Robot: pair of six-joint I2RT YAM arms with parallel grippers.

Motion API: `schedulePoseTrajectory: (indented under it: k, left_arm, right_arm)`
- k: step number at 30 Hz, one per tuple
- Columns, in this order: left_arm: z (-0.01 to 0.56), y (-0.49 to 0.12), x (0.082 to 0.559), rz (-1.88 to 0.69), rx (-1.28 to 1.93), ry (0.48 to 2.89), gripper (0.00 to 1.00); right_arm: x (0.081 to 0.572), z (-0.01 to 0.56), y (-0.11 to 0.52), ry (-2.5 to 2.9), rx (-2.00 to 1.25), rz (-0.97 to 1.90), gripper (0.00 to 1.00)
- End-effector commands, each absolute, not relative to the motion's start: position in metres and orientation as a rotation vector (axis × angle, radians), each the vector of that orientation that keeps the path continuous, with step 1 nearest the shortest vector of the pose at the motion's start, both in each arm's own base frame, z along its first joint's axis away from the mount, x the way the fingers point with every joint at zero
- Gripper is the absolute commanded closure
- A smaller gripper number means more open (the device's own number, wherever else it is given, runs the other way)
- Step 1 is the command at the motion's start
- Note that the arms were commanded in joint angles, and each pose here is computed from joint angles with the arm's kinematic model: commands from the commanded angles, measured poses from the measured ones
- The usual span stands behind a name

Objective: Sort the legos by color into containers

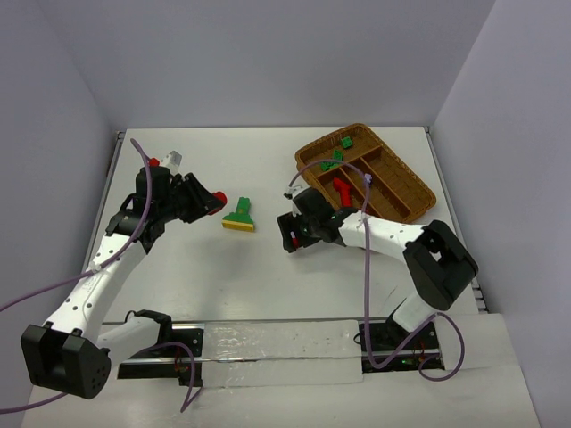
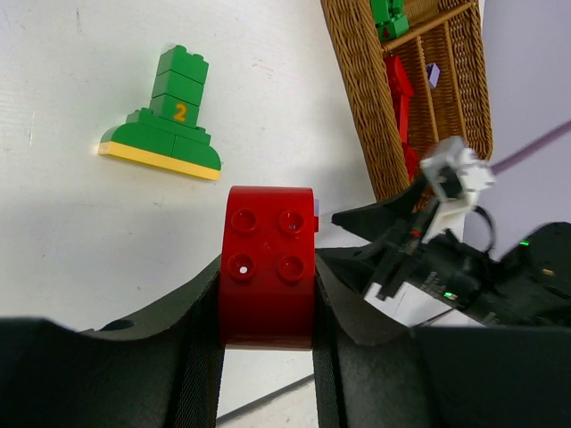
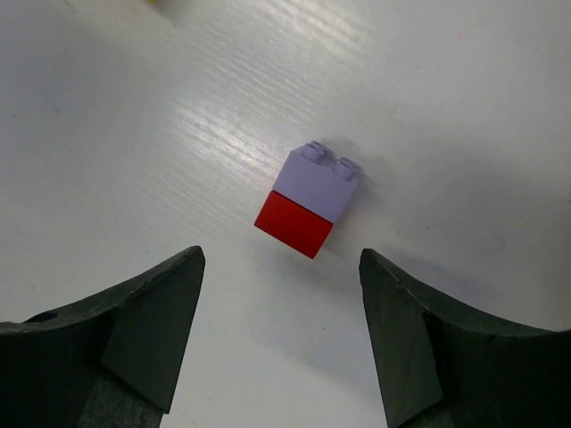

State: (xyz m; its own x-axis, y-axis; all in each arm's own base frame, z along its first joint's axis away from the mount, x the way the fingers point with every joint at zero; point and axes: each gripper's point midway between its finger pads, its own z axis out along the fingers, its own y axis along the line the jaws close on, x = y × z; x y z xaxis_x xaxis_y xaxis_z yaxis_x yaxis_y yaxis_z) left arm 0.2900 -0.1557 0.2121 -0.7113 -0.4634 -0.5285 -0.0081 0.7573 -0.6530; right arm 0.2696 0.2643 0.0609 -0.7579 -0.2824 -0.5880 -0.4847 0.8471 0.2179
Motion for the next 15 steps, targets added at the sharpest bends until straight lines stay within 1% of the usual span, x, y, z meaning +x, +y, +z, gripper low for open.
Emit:
schedulePoseTrajectory:
  k: [1,7,12,15]
  left_arm:
    - [0.241,-0.162,0.293,-0.88,-0.281,2.165,1.0]
    - [0.245,-0.172,0.285,-0.961,-0.193,2.138,1.0]
    - [0.264,-0.197,0.262,-1.173,0.012,2.061,1.0]
    - [0.27,-0.205,0.254,-1.242,0.091,2.025,1.0]
  right_arm:
    - [0.289,0.149,0.28,2.242,-0.538,0.566,0.24]
    - [0.284,0.21,0.295,2.07,-0.54,0.73,0.3]
    - [0.27,0.258,0.303,1.892,-0.542,0.903,0.29]
    - [0.257,0.276,0.311,1.825,-0.607,1.023,0.29]
